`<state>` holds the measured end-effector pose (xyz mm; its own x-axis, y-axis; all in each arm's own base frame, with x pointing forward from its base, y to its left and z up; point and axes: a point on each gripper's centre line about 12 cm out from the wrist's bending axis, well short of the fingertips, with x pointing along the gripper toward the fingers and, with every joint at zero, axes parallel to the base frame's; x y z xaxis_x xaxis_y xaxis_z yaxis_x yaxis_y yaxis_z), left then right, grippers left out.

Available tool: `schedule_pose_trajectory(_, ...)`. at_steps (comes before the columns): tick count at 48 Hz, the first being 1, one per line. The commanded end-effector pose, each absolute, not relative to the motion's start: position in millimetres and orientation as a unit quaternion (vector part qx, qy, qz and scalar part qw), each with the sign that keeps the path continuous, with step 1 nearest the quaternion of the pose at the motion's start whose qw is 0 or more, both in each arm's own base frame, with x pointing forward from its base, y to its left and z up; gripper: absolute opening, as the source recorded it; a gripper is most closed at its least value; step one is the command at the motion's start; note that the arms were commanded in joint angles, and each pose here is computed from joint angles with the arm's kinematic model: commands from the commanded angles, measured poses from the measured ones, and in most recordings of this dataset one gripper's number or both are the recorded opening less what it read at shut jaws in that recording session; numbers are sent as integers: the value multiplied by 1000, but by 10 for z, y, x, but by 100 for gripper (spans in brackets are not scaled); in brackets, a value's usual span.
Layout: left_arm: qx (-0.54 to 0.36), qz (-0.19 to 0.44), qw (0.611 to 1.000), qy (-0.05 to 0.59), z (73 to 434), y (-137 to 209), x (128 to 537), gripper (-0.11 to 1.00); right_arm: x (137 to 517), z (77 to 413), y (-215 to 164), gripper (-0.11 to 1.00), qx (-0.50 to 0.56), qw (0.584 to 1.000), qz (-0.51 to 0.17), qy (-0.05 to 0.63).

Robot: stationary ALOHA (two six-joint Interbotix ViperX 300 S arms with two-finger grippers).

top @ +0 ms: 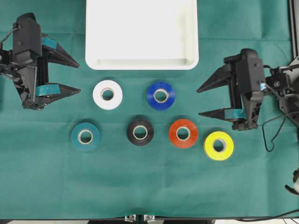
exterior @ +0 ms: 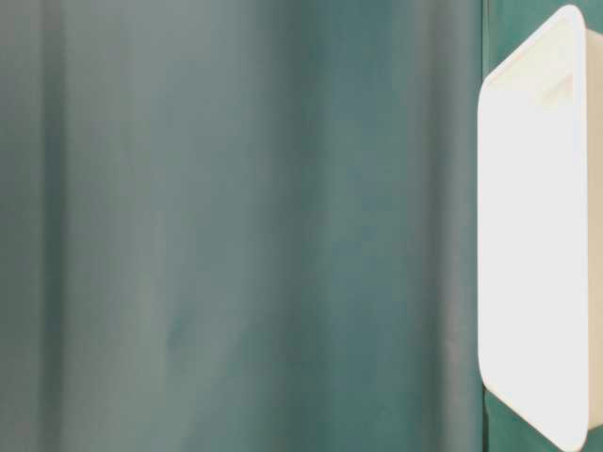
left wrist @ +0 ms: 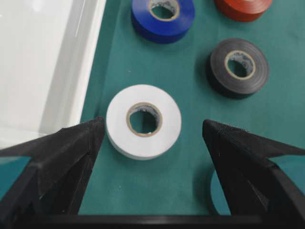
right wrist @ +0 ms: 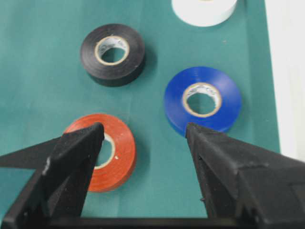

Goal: Put the tape alternately from left to right into the white case.
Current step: 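Move the right gripper to the red-orange tape roll and grasp it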

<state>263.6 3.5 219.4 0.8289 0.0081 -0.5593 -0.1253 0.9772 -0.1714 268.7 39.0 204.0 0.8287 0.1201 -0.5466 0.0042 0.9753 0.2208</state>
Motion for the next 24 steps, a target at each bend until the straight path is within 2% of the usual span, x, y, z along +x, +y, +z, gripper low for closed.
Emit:
schedule_pose_trajectory(1, -101, 35, 953, 284, 2229, 39, 2652, 64, 2782, 2095, 434, 81, 105, 951, 36, 289)
schedule_pose_trajectory(17, -102, 36, 952, 287, 2206, 39, 2640, 64, 2968, 1755, 519, 81, 126, 916, 14, 382)
schedule_pose_trajectory(24, -103, 36, 952, 287, 2206, 39, 2640, 64, 3046, 1665, 585, 81, 121, 908, 18, 401)
